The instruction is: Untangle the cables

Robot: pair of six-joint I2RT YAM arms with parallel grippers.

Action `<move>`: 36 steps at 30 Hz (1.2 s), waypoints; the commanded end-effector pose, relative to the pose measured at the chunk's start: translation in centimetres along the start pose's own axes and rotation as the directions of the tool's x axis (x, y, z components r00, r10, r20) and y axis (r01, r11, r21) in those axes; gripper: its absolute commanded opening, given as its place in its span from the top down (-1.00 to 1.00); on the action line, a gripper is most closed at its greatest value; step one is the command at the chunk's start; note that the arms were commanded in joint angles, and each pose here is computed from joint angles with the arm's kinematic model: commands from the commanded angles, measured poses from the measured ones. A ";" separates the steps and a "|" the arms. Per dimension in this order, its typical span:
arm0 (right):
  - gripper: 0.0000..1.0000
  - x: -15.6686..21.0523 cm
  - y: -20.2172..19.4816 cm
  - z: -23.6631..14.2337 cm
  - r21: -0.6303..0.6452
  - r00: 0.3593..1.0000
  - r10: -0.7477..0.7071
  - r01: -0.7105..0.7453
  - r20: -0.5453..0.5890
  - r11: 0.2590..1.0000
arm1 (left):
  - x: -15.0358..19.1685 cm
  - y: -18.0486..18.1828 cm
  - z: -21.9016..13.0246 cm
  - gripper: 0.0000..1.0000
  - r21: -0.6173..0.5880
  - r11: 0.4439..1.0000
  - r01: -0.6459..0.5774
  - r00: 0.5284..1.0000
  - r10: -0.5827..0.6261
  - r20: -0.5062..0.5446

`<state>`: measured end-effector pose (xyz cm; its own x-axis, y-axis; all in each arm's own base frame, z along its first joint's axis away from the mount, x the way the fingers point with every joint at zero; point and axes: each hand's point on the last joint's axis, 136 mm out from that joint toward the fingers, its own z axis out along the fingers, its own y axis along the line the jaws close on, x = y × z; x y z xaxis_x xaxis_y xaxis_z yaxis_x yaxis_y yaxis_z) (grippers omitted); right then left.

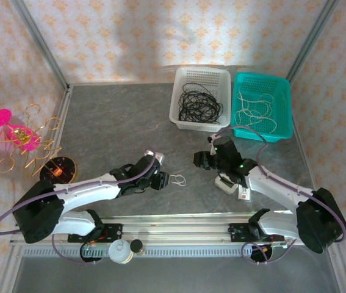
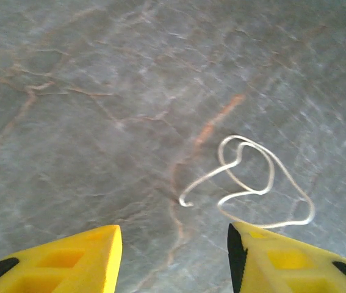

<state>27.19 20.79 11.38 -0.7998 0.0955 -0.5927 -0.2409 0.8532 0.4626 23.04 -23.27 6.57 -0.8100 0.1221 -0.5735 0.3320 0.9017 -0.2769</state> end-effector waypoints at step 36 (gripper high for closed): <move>-0.01 -0.5 0.0 -1.7 -0.024 0.998 0.026 -0.024 0.062 0.999 | -3.2 -0.9 2.4 1.00 -0.109 0.974 -0.199 0.980 0.197 -0.036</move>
<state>26.57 20.36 12.41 -0.7809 0.1182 -0.6134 -0.2509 0.8399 0.4813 25.35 -25.46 2.94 -0.7943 0.3437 -0.5010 0.4460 0.8898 -0.0967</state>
